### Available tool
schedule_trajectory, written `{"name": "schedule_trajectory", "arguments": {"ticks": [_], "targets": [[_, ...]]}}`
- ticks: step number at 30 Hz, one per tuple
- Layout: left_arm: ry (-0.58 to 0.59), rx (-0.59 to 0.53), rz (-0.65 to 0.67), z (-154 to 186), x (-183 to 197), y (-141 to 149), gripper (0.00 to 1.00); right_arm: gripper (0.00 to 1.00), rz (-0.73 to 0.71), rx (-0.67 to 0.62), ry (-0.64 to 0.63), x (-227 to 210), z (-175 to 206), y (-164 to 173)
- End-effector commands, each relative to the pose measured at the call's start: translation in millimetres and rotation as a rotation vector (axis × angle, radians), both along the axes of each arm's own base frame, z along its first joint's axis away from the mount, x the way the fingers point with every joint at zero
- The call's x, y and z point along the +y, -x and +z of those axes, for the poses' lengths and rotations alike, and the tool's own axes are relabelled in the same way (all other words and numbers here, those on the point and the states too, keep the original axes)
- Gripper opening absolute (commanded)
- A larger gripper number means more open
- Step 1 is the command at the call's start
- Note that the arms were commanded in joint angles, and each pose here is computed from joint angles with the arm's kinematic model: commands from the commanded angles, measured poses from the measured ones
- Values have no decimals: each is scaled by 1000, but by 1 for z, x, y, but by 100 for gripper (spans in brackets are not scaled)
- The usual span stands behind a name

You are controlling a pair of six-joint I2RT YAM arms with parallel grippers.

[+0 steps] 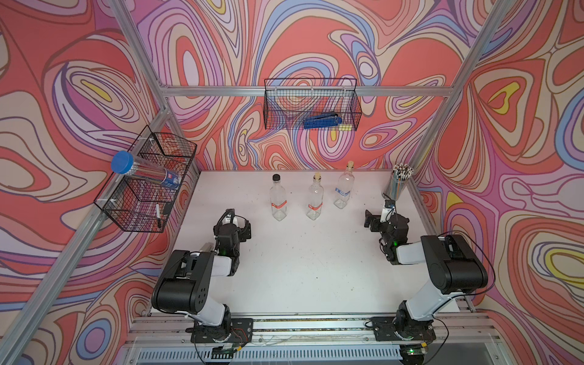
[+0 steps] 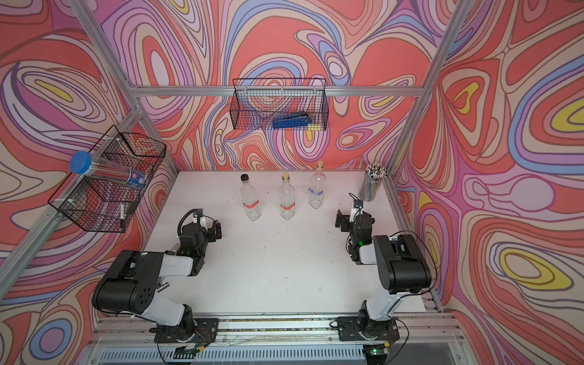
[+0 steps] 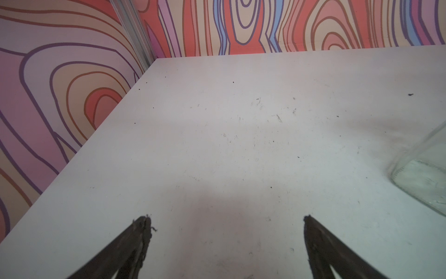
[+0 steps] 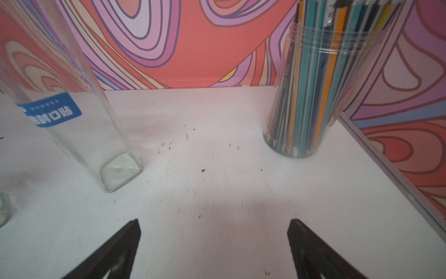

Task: Remove the label from the bottle
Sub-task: Pick up the bottle from the center of the board.

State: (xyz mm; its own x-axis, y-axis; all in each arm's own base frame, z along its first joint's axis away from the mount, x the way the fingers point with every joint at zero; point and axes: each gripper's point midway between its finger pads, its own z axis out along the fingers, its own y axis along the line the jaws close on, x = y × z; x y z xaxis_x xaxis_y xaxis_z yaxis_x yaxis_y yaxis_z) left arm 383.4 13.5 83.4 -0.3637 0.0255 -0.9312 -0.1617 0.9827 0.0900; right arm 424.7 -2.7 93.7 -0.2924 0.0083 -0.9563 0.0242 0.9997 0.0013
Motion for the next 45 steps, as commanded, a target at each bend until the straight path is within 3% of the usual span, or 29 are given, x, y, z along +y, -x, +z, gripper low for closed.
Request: {"name": "schedule_trajectory", "arguments": {"ticks": [1,7,13,17,21,24,28,32,38,45], "targets": [[-8,-41,-3,10,-1,-6,100,98,-8,-6,-5,-3,0,-4],[-4,-38,11,10,2,-7,100,98,-9,-5,-6,-3,0,-4],[-6,-56,92,14,15,-3,100,98,-153,-17,-26,-26,8,1],[-5,-71,53,20,9,0,100,98,-192,-6,-25,-33,19,1],[-19,-107,73,40,9,9,100,98,-279,61,-54,-44,29,4],[-29,-100,71,56,8,10,100,98,-411,143,-128,-58,35,4],[4,-141,87,82,9,13,100,98,-472,262,-211,-58,36,1],[40,-122,88,97,7,14,100,99,-415,346,-263,-43,34,0],[128,-123,114,120,5,13,100,98,-351,324,-289,-33,46,15],[265,-36,128,128,-3,16,99,98,-277,358,-320,-18,47,26]]}}
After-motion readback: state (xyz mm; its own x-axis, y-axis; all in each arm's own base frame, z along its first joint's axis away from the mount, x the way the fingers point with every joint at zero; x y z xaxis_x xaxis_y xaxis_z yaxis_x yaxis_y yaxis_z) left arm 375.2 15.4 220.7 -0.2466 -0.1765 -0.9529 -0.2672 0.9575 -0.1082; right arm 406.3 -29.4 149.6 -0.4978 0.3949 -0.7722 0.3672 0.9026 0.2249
